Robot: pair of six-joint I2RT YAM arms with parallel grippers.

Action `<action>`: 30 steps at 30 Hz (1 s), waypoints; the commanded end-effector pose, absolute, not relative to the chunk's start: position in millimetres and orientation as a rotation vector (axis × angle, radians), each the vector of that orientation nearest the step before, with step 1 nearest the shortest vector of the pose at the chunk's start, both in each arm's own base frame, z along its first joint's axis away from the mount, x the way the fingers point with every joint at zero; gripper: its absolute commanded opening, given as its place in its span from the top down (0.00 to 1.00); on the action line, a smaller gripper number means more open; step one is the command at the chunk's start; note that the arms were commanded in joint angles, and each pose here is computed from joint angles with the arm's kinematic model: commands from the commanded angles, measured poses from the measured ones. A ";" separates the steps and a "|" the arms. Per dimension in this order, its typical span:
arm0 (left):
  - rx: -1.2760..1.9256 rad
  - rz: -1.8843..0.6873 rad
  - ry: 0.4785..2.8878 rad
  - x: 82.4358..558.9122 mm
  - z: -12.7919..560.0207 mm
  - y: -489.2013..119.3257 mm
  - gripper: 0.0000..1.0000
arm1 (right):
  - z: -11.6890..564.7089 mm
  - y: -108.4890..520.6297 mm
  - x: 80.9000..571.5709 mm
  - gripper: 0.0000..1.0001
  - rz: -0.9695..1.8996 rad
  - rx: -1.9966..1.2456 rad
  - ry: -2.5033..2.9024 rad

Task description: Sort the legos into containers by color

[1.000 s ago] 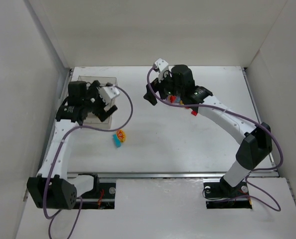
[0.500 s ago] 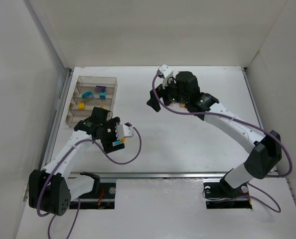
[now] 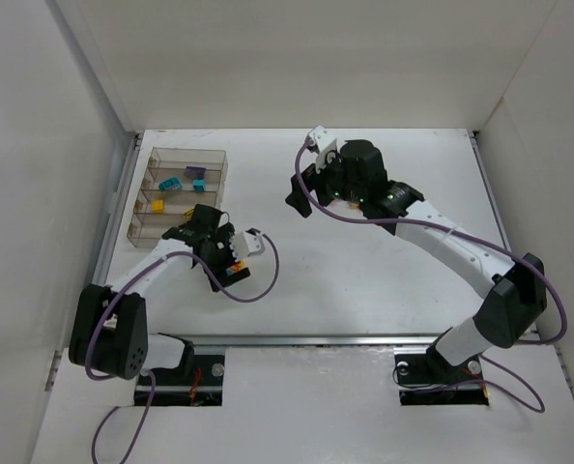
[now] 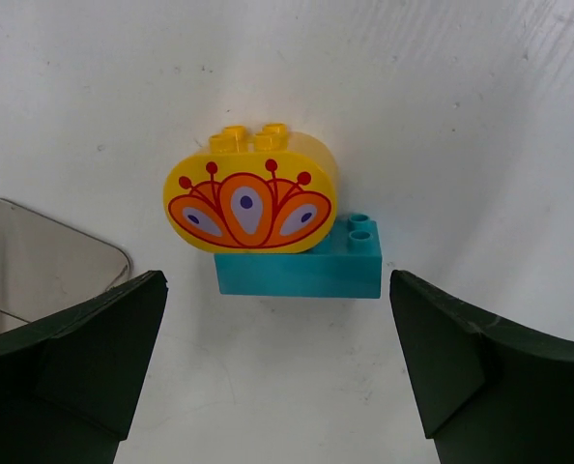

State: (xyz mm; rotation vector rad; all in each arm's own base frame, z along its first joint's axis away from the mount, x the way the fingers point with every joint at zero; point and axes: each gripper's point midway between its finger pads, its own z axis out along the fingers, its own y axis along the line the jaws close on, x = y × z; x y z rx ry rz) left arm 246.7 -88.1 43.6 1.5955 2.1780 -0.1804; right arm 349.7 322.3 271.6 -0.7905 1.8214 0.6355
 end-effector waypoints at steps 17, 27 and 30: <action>1.615 -0.281 2.219 239.5 29.8 -98.6 0.51 | 300.9 339.7 366.6 0.00 0.631 -0.806 1.718; 1.466 -0.353 2.158 272.6 72.7 -126.2 1.00 | 327.8 298.8 399.5 0.00 0.588 -0.510 1.777; 1.415 -0.367 2.112 284.7 95.3 -135.7 1.00 | 345.4 273.5 410.7 0.00 0.482 -0.401 1.747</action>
